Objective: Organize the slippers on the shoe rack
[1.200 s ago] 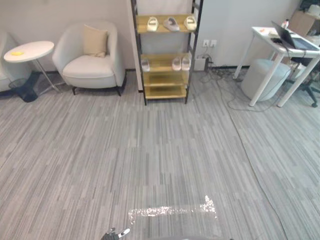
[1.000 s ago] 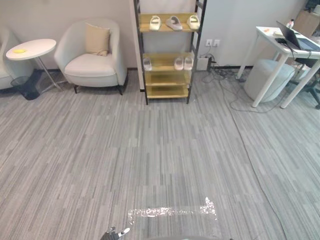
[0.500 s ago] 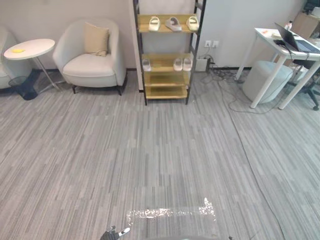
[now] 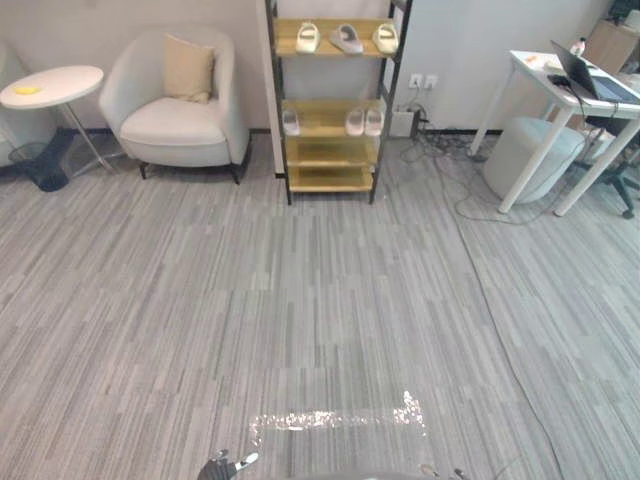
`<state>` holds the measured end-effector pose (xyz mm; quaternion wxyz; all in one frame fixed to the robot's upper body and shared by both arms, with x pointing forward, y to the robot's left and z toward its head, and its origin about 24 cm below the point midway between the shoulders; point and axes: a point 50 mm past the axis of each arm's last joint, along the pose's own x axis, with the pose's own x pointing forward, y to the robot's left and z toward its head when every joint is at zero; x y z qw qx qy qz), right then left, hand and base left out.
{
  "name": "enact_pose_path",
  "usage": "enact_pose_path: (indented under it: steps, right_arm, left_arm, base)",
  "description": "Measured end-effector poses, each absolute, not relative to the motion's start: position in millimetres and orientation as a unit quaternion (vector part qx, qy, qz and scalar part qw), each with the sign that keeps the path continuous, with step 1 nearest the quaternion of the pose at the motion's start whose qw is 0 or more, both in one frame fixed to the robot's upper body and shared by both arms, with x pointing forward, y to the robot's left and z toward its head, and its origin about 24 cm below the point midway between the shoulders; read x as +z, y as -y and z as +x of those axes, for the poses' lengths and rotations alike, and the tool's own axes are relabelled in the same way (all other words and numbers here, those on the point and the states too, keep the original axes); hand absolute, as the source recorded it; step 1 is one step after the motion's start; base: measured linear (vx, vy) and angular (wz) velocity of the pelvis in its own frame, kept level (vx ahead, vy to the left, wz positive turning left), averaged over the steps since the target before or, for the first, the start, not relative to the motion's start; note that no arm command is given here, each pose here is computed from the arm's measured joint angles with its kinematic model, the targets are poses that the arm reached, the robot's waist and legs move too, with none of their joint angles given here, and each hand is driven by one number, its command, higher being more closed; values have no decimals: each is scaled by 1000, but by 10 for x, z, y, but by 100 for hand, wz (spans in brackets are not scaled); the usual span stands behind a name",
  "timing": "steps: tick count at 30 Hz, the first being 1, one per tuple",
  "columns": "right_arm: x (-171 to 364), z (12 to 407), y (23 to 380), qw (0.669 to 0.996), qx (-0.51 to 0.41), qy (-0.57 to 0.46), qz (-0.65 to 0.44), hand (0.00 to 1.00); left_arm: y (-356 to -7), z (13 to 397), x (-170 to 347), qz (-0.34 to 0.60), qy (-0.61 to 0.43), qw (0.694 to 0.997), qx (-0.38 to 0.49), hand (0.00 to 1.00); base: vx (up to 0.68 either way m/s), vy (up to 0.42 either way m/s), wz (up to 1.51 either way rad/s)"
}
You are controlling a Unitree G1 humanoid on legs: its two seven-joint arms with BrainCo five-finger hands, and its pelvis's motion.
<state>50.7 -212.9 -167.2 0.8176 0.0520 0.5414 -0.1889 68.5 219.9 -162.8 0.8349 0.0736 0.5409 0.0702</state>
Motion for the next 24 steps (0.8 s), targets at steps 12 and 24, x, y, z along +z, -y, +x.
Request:
enact_pose_path:
  steps: [12, 24]
  right_arm:
    - [-1634, 563, 2237, 825, -196, -529, 40, 0]
    - [-1630, 707, 2159, 835, -172, -521, 40, 0]
  left_arm:
    - [-2116, 652, -1621, 29, -527, 842, 113, 0]
    - [-2203, 743, -1609, 60, -529, 841, 93, 0]
  base:
    - [126, 95, -25]
    - [352, 131, -17]
